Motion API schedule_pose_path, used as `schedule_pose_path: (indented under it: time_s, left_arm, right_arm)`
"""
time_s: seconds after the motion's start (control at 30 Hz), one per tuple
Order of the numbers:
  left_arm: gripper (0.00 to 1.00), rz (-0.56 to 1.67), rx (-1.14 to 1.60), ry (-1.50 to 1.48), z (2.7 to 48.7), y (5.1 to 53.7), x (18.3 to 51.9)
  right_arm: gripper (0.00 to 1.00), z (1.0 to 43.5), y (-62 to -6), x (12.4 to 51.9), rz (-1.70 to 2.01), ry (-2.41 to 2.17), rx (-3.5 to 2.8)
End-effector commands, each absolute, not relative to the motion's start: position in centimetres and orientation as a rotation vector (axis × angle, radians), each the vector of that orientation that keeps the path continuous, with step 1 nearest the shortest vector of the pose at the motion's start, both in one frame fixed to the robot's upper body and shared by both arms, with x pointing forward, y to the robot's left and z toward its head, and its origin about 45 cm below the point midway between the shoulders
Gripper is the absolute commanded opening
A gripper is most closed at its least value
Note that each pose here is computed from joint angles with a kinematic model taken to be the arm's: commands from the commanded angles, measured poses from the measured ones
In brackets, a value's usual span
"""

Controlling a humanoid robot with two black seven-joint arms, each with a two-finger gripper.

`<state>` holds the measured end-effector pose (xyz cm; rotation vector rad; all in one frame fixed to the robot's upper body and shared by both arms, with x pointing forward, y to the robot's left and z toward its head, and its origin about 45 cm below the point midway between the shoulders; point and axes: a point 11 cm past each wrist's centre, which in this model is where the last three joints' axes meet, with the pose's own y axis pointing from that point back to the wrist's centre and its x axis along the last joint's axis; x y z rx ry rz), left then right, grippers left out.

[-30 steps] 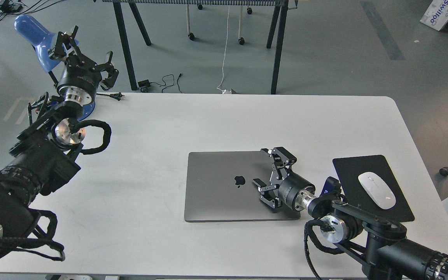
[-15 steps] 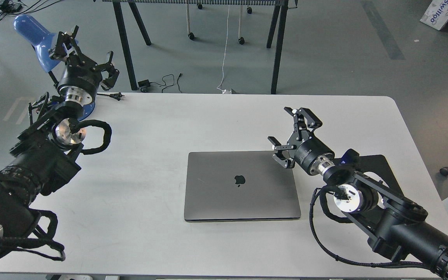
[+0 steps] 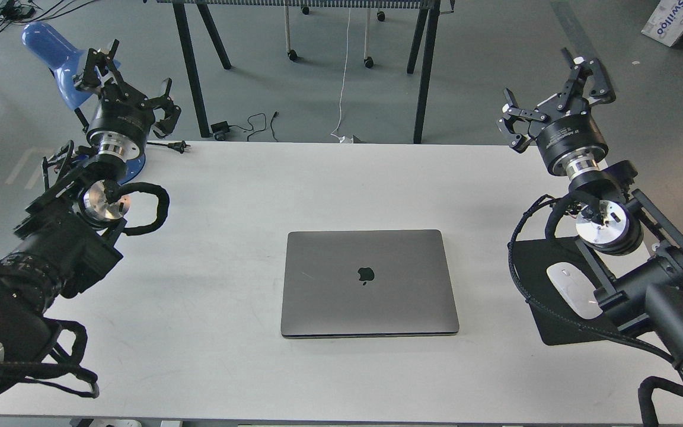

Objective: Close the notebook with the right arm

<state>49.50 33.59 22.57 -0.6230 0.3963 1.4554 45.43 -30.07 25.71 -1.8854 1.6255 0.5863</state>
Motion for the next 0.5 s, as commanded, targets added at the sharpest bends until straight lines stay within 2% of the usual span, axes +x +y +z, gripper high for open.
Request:
schedule_pose_path:
  time_s: [0.0,0.2,0.47]
  left_arm:
    - [1.00,1.457,-0.620,0.396,22.5,33.7,49.5]
    - [1.00,1.454,-0.621,0.396,22.6,33.6,49.5]
    - [1.00,1.454,-0.621,0.396,22.6,33.6,49.5]
  right_arm:
    - [1.00,27.0,-30.6,45.9,0.565,1.616,-1.890]
    - [1.00,27.3,-30.8,45.9,0.556,1.596,-1.880]
    - [1.00,25.4,-32.8,45.7,0.574,1.672,-1.852]
